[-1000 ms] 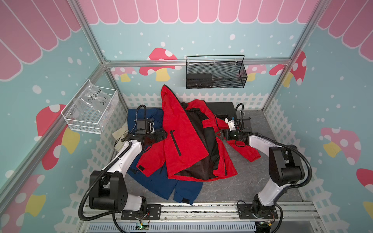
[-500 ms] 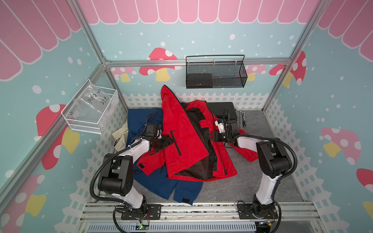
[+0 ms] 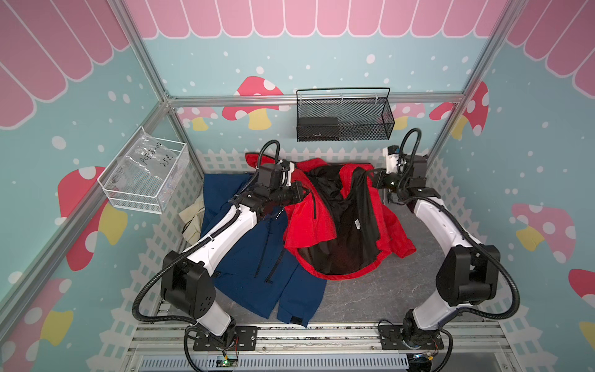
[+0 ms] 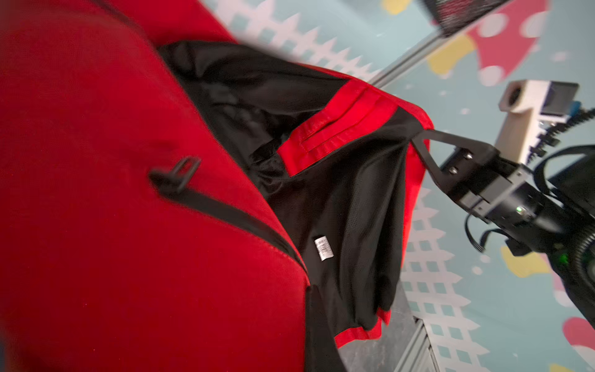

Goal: Unzip the jacket
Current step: Pick up the jacket from the jacket, then place the jacket at the center of the board.

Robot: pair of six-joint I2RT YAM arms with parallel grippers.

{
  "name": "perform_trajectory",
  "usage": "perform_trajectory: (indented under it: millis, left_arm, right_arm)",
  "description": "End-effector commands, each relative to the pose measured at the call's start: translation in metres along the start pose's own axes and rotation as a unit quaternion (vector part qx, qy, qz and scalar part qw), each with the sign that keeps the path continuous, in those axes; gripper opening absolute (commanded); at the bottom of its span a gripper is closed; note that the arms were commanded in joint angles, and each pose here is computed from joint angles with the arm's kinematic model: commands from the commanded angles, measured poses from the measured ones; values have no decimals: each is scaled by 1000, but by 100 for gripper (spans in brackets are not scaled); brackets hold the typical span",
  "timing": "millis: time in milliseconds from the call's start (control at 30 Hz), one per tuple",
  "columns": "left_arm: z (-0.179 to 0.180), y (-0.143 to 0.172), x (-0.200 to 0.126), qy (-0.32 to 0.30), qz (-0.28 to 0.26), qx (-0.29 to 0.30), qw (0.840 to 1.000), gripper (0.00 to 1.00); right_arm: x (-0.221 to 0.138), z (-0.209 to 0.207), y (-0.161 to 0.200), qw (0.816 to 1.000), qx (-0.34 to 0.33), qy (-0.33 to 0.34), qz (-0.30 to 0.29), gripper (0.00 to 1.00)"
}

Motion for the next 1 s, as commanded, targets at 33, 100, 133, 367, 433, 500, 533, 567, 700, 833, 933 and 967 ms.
perform_trajectory:
  millis: [33, 100, 133, 367, 433, 500, 533, 567, 700, 833, 933, 967]
  left_arm:
    - [-76, -28, 18, 74, -31, 51, 995, 0]
    - [-106, -32, 40, 109, -29, 68, 991, 0]
    - [-117, -33, 49, 124, -25, 72, 989, 0]
    - [-191, -23, 101, 219, -17, 118, 968, 0]
    - [-182, -13, 119, 212, -2, 109, 971, 0]
    - [-163, 1, 138, 180, 16, 105, 978, 0]
    - [-154, 6, 144, 168, 22, 108, 980, 0]
    - [-144, 12, 150, 156, 31, 114, 981, 8]
    - [-96, 16, 145, 83, 49, 117, 988, 59]
    - [-47, 1, 99, 22, 29, 102, 994, 81]
    - [-9, -9, 43, -26, 7, 78, 997, 86]
    - [7, -10, 22, -55, -1, 71, 996, 87]
  right_arm:
    - [-39, 27, -40, 997, -58, 28, -34, 0]
    - [-56, 27, -64, 995, -57, 54, -62, 0]
    - [-64, 26, -74, 993, -57, 73, -75, 0]
    - [-113, 10, -107, 972, -57, 171, -151, 0]
    - [-107, 3, -98, 975, -54, 169, -131, 0]
    - [-95, -6, -80, 982, -42, 157, -99, 0]
    - [-88, -11, -70, 985, -35, 147, -82, 0]
    - [-79, -16, -56, 989, -27, 131, -60, 0]
    - [-54, -33, 0, 996, 13, 83, 5, 10]
    - [-44, -31, 32, 996, 9, 76, 48, 58]
    - [-52, -24, 29, 992, -2, 111, 59, 78]
    - [-54, -16, 28, 992, -8, 109, 63, 82]
Point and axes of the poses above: each gripper's point midway between its finger pads, its own x axis out along the fingers, its own z axis along the line the jaws close on, y = z × x, the point moved 8 cm from there along -x, back along the fingers, and after that the axes turned 10 degrees about x, right-handed, at the moved point
